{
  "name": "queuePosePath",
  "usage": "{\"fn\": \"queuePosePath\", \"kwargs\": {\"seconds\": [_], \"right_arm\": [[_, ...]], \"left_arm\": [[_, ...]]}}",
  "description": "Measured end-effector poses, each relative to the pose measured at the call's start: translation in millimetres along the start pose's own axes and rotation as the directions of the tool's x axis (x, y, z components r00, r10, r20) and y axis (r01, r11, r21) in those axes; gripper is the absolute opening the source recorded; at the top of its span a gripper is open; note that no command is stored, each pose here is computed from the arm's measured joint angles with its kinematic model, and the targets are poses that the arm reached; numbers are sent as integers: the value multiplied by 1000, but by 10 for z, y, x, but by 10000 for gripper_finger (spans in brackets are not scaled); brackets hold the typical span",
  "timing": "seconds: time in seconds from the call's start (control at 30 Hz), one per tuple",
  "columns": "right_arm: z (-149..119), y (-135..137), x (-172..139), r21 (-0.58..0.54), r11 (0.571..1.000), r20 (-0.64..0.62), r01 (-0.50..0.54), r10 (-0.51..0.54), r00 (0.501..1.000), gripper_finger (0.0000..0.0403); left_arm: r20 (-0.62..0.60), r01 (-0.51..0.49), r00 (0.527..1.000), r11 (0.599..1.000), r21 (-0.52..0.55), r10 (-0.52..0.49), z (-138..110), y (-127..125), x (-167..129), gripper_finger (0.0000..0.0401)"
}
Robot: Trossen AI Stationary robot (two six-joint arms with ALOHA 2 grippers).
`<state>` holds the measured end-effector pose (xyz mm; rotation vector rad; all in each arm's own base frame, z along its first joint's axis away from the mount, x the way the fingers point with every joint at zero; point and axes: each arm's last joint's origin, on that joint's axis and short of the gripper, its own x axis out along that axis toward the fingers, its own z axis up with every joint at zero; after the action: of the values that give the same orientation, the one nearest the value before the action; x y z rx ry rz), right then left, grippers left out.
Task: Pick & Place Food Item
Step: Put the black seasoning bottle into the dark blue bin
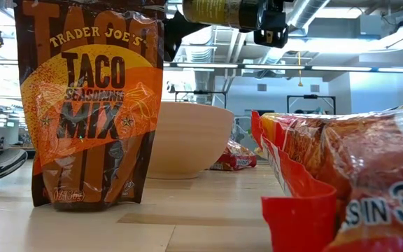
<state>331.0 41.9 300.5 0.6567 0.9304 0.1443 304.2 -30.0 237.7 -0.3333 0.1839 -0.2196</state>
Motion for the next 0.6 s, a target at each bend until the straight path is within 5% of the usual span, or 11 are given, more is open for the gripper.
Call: {"fn": "queuePosePath", "kwargs": {"seconds": [0.6], "right_arm": [[0, 0, 0, -4, 1000, -1, 0, 0, 1000, 211]], "left_arm": [[-1, -2, 1000, 1000, 0, 2, -1, 1, 0, 192]]}}
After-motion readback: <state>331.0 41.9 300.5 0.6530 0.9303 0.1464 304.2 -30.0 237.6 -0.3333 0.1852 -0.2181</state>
